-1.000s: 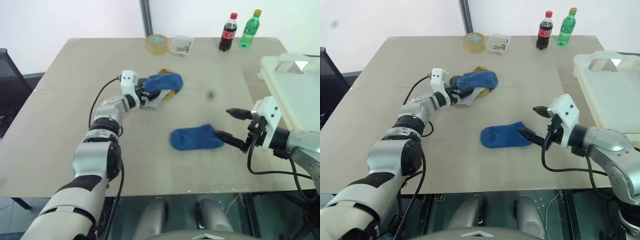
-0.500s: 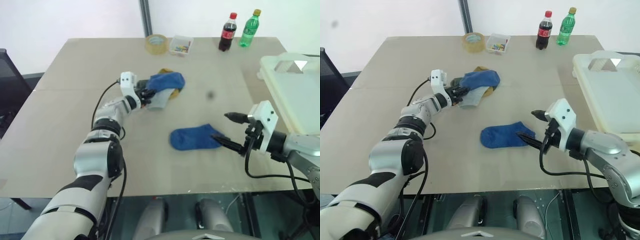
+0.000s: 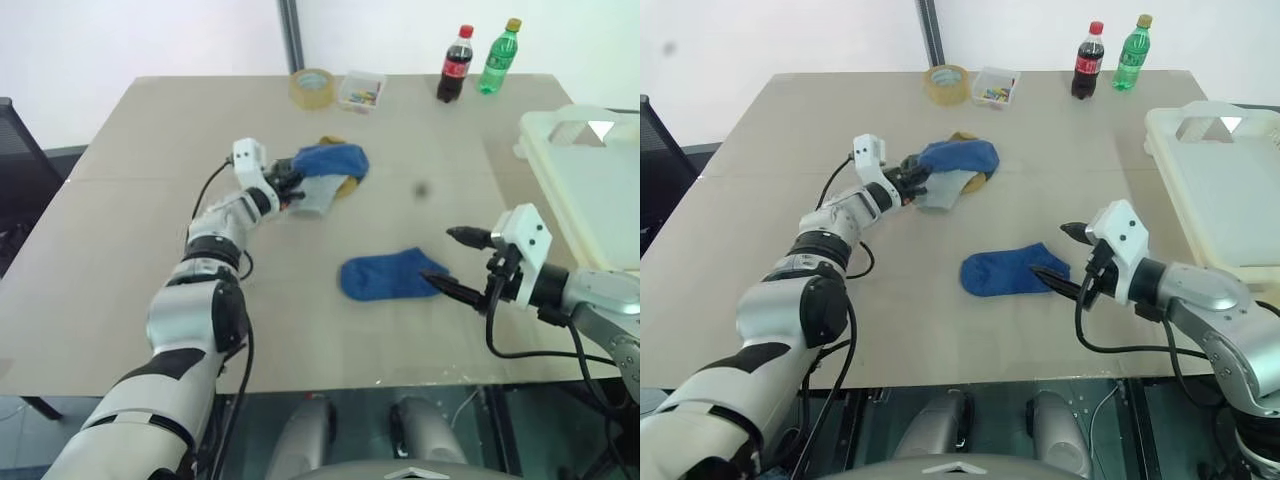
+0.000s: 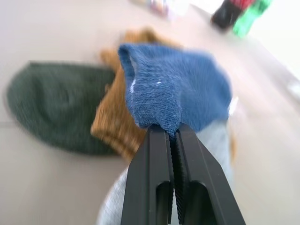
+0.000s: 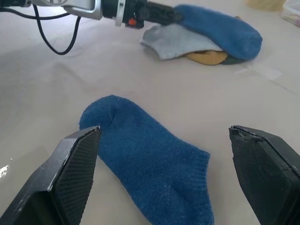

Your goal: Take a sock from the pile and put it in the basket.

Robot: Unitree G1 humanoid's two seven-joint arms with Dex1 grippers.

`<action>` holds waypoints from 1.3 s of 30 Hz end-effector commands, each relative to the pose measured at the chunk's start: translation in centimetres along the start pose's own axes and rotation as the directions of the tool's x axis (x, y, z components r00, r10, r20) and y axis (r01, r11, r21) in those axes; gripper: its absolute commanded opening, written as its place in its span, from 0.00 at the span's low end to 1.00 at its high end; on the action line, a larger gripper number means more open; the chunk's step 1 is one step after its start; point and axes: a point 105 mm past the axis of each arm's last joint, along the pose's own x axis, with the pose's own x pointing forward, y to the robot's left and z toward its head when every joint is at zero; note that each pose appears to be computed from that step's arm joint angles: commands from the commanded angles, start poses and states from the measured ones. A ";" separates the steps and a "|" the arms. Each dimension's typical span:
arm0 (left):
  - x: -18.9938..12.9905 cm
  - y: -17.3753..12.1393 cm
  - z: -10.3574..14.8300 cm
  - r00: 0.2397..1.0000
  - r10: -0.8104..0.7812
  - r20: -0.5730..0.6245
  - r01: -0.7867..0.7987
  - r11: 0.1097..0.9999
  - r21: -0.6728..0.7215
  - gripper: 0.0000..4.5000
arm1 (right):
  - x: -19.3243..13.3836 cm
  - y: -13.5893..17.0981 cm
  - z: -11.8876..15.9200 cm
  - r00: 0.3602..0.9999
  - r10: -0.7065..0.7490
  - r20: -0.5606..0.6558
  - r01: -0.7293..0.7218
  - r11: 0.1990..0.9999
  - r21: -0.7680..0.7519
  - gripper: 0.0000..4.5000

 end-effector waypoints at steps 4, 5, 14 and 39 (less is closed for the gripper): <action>0.1 -1.5 3.1 0.991 -0.081 0.110 0.085 0.996 -0.037 0.02 | -0.1 0.3 0.7 1.000 0.003 0.024 -0.002 0.999 -0.039 1.00; 0.1 -1.4 3.1 0.991 -0.076 0.107 0.080 0.996 -0.034 0.02 | -0.1 0.3 0.7 1.000 0.003 0.024 -0.002 0.999 -0.038 1.00; -0.1 -0.2 0.8 1.000 -0.021 0.017 0.021 1.000 -0.007 0.02 | -0.2 0.2 0.6 1.000 -0.005 0.023 0.005 0.999 -0.039 1.00; -0.7 -0.2 -1.6 0.998 -0.058 0.009 0.057 0.921 -0.384 0.53 | -0.2 0.5 0.0 1.000 0.000 0.006 0.000 0.999 -0.040 1.00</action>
